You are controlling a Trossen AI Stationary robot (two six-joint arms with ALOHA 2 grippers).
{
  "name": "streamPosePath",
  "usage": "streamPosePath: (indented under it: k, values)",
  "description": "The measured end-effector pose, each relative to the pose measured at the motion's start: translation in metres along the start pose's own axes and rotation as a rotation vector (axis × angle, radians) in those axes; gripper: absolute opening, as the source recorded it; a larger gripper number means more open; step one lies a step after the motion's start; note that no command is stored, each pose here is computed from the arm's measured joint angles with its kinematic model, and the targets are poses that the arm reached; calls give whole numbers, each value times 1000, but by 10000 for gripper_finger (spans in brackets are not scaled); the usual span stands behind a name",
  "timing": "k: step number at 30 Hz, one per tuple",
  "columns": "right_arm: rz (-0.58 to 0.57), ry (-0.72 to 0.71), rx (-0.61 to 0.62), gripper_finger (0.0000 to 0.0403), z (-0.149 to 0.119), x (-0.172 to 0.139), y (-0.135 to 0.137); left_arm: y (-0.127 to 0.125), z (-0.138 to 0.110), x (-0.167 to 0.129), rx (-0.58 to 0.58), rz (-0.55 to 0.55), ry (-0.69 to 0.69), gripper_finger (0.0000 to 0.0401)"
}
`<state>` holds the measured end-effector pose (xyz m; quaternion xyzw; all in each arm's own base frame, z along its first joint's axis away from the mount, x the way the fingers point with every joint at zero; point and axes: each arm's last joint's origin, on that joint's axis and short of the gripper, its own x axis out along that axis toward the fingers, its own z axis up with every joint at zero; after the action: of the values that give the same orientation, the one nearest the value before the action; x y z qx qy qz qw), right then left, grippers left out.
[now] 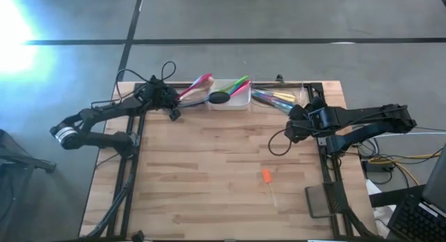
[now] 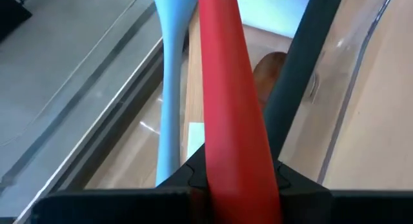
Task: Pick & Place Kitchen Items
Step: Put the red cooking spoon into the left transparent bin
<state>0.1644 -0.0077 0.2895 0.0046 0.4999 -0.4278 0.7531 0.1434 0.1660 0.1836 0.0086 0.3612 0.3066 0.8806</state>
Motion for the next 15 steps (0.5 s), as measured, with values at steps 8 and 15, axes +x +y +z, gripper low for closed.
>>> streamPosePath:
  k: [8, 15]
  values:
    - [7, -8, 9, 215, 1, 0, 1, 5, 2, -1, 50, 10, 13, 51]
    - [10, -9, 12, 215, 1, 0, 1, 5, -1, -1, 71, 24, 34, 119]
